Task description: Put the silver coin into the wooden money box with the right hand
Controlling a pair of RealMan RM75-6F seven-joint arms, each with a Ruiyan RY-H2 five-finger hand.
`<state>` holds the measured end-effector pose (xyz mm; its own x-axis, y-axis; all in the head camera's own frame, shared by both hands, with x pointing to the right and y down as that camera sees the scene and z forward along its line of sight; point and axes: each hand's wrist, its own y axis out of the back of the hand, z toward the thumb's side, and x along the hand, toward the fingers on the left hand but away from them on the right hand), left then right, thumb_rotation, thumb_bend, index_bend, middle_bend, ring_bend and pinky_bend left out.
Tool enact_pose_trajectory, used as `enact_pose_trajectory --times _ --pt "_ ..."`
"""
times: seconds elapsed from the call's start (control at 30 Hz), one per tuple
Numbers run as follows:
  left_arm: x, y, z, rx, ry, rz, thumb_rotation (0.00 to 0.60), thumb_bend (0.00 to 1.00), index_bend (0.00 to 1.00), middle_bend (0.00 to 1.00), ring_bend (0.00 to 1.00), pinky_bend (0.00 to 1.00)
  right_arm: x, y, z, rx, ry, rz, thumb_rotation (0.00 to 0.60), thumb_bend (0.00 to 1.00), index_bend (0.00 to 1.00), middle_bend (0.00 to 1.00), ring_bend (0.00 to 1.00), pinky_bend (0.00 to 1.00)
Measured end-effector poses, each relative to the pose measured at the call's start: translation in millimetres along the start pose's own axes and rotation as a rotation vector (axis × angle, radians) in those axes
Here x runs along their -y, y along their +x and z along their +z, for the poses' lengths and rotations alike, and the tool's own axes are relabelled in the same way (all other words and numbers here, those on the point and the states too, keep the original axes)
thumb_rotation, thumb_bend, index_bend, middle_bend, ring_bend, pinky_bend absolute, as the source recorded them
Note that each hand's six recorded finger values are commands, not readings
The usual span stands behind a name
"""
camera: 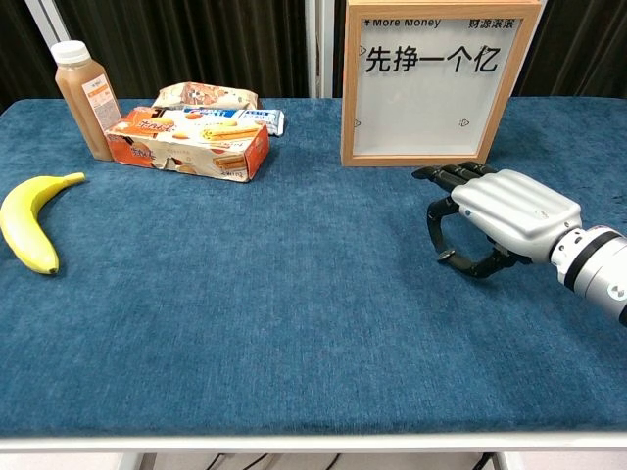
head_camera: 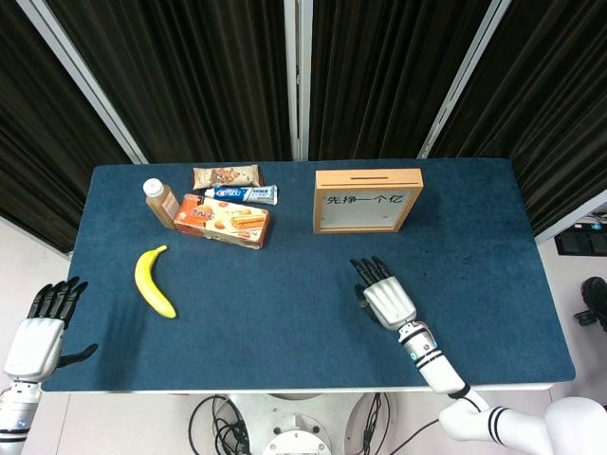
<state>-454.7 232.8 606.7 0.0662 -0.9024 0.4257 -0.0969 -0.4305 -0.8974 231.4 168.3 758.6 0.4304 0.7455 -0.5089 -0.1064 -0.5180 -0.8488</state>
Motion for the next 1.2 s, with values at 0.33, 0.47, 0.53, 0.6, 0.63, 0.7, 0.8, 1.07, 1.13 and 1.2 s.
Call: enact_pose_trajectory --times 0.33,0.47,0.53,0.6,0.63,0.7,0.8,1.07,1.13,1.2 --pt "0 0 0 0.0 0.0 -0.003 0.6 0.12 0.03 0.0 0.0 0.0 -1 -1 2 -0.003 -0.006 0.001 0.6 0.33 0.53 0.04 0.0 0.0" --pt "0 -1 0 -0.001 0.0 -0.005 0.6 0.12 0.03 0.0 0.0 0.0 -1 -1 2 -0.001 -0.009 0.002 0.6 0.34 0.55 0.04 0.0 0.0" --pt "0 -1 0 -0.002 -0.001 -0.004 0.6 0.12 0.03 0.0 0.0 0.0 0 -1 2 0.0 -0.011 0.003 0.6 0.35 0.56 0.04 0.0 0.0" --pt "0 -1 0 -0.001 -0.001 -0.004 0.6 0.12 0.03 0.0 0.0 0.0 0 -1 2 0.001 -0.012 0.003 0.6 0.36 0.58 0.05 0.0 0.0" --pt "0 -1 0 -0.001 -0.001 -0.004 0.6 0.12 0.03 0.0 0.0 0.0 0 -1 2 0.001 -0.012 0.003 0.6 0.36 0.59 0.05 0.0 0.0" --pt "0 -1 0 -0.001 -0.002 -0.005 0.6 0.12 0.03 0.0 0.0 0.0 0 -1 2 0.002 -0.012 0.003 0.6 0.36 0.61 0.05 0.0 0.0" --pt "0 -1 0 0.001 0.0 -0.005 0.6 0.12 0.03 0.0 0.0 0.0 -1 -1 2 0.004 -0.013 0.002 0.6 0.36 0.63 0.05 0.0 0.0" --pt "-1 -1 0 0.001 -0.004 -0.003 0.6 0.12 0.03 0.0 0.0 0.0 -12 -1 0 0.008 -0.032 -0.03 0.6 0.37 0.65 0.05 0.0 0.0" --pt "-1 -1 0 0.001 -0.004 -0.002 0.6 0.12 0.03 0.0 0.0 0.0 -22 0 -2 0.01 -0.049 -0.055 0.6 0.37 0.66 0.05 0.0 0.0" --pt "-2 -1 0 0.002 -0.006 0.0 0.6 0.12 0.03 0.0 0.0 0.0 -33 0 -4 0.012 -0.069 -0.083 0.6 0.37 0.66 0.05 0.0 0.0"
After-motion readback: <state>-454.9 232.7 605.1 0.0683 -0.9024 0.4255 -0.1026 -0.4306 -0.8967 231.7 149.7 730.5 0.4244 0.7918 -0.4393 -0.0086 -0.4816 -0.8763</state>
